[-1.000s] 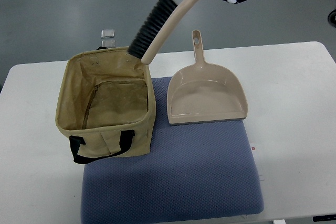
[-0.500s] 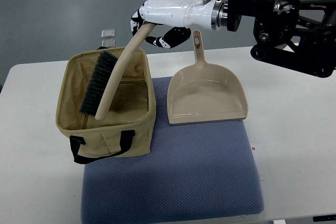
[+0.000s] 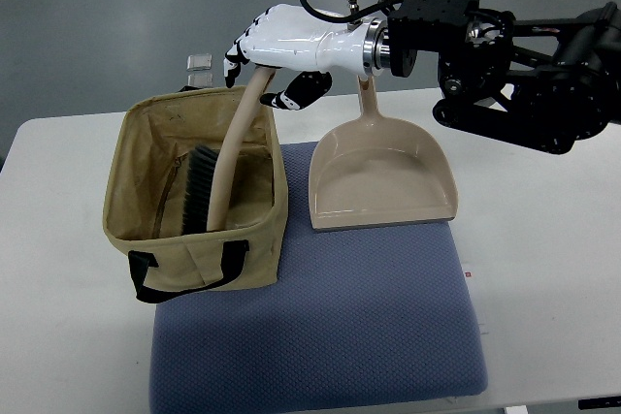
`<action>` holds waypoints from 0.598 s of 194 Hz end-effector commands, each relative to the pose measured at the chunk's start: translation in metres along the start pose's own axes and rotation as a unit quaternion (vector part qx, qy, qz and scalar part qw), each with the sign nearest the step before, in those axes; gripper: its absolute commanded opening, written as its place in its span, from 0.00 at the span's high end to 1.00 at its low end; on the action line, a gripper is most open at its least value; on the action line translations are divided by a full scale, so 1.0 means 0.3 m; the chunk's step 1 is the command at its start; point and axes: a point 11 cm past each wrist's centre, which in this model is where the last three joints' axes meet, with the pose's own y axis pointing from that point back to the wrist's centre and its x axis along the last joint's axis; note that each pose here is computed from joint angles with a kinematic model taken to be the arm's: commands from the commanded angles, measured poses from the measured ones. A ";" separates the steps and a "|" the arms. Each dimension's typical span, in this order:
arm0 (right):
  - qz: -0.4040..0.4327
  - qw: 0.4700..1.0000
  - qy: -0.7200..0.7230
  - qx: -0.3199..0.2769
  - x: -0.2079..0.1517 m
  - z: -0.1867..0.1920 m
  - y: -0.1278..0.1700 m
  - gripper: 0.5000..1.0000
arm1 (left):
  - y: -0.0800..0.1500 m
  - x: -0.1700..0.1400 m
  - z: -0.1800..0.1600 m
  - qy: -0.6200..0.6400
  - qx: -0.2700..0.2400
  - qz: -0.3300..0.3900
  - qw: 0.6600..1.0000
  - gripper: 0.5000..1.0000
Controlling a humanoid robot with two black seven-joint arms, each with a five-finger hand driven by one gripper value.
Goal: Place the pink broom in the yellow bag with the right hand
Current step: 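Lower the brush bristles-first into the tan canvas bag with the right hand, then open the right hand to release the brush inside the bag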
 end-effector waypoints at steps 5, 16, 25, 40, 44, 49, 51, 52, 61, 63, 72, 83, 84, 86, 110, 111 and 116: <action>0.007 1.000 -0.007 -0.002 -0.006 0.006 0.003 0.23 | 0.000 0.000 0.000 0.000 0.000 0.000 1.000 0.00; 0.010 1.000 -0.010 -0.002 -0.003 0.007 0.003 0.21 | 0.000 0.000 0.000 0.000 0.000 0.000 1.000 0.00; 0.013 1.000 -0.012 -0.003 -0.001 0.009 0.004 0.21 | 0.000 0.000 0.000 0.000 0.000 0.000 1.000 0.00; 0.024 0.999 -0.020 -0.006 0.019 0.015 0.009 0.22 | 0.000 0.000 0.000 0.000 0.000 0.000 1.000 0.00; 0.029 0.999 -0.022 -0.008 0.026 0.020 0.012 0.22 | 0.000 0.000 0.000 0.000 0.000 0.000 1.000 0.00; 0.032 0.999 -0.030 -0.010 0.022 0.024 0.015 0.22 | 0.000 0.000 0.000 0.000 0.000 0.000 1.000 0.00; 0.034 0.999 -0.032 -0.011 0.022 0.027 0.017 0.22 | 0.000 0.000 0.000 0.000 0.000 0.000 1.000 0.00; 0.034 0.999 -0.032 -0.011 0.022 0.027 0.017 0.22 | 0.000 0.000 0.000 0.000 0.000 0.000 1.000 0.00; 0.041 0.998 -0.046 -0.018 0.011 0.042 0.030 0.22 | 0.000 0.000 0.000 0.000 0.000 0.000 1.000 0.00; 0.043 0.998 -0.049 -0.019 0.008 0.045 0.033 0.22 | 0.000 0.000 0.000 0.000 0.000 0.000 1.000 0.00; 0.058 0.996 -0.065 -0.025 0.021 0.058 0.043 0.22 | 0.000 -0.002 0.000 0.000 0.000 -0.001 1.000 0.00; 0.073 0.993 -0.084 -0.035 0.027 0.083 0.065 0.22 | 0.000 0.000 0.000 0.000 0.000 0.000 1.000 0.00; 0.073 0.993 -0.084 -0.035 0.027 0.083 0.065 0.22 | 0.000 0.000 0.000 0.000 0.000 0.000 1.000 0.00; 0.075 0.992 -0.089 -0.038 0.025 0.091 0.071 0.22 | 0.000 0.000 0.000 0.000 0.000 0.000 1.000 0.00; 0.107 0.982 -0.144 -0.064 0.023 0.153 0.129 0.22 | 0.000 0.000 0.000 0.000 0.000 0.000 1.000 0.00; 0.110 0.980 -0.149 -0.066 0.022 0.158 0.134 0.22 | 0.000 -0.002 0.000 0.000 0.000 -0.001 1.000 0.00; 0.117 0.978 -0.160 -0.070 0.023 0.170 0.146 0.22 | 0.000 0.000 0.000 0.000 0.000 0.000 1.000 0.00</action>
